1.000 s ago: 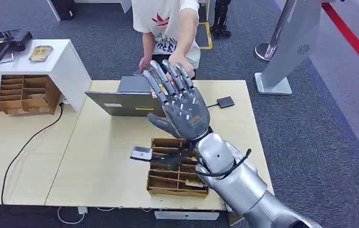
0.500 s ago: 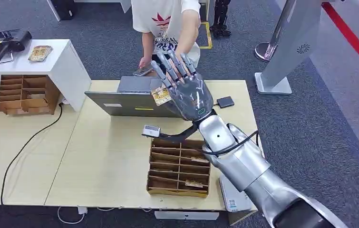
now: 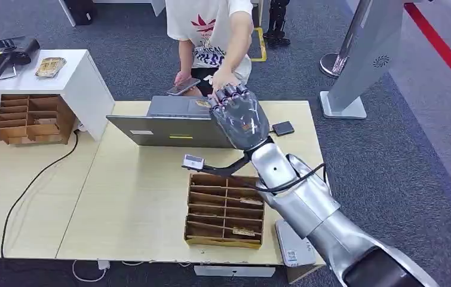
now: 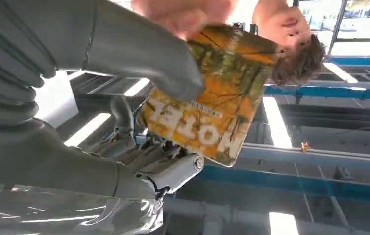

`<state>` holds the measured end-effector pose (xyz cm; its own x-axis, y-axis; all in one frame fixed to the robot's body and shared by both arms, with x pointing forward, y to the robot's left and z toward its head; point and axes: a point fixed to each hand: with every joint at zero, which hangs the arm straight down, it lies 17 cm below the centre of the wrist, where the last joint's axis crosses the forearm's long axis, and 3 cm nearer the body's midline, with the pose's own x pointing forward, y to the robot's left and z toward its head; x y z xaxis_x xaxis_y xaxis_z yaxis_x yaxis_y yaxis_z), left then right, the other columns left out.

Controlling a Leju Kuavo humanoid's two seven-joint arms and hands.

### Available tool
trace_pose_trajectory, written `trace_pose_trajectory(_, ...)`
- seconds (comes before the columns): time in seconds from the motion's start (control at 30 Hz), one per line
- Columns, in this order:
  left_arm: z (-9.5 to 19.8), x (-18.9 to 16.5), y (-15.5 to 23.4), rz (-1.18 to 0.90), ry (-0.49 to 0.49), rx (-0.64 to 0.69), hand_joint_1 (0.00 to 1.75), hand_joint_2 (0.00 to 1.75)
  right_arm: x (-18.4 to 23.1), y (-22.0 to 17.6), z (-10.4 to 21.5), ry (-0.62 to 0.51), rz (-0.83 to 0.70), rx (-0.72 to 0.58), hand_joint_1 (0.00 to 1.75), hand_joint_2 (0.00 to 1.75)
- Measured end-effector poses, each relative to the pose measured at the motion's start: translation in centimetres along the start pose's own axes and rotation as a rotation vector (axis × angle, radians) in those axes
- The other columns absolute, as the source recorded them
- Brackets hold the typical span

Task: Pass the card to the sensor for recognition and then transmit it.

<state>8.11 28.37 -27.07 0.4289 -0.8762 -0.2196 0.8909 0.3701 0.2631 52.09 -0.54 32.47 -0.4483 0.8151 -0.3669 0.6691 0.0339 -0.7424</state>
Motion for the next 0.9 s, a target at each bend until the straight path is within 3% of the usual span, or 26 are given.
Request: trace_pose_trajectory(0.9,0.0,0.0,-0.01,0.008,0.001,-0.001,0.0,1.75,0.02,0.43,0.15,-0.003,-0.002,0.012,1.75,1.75)
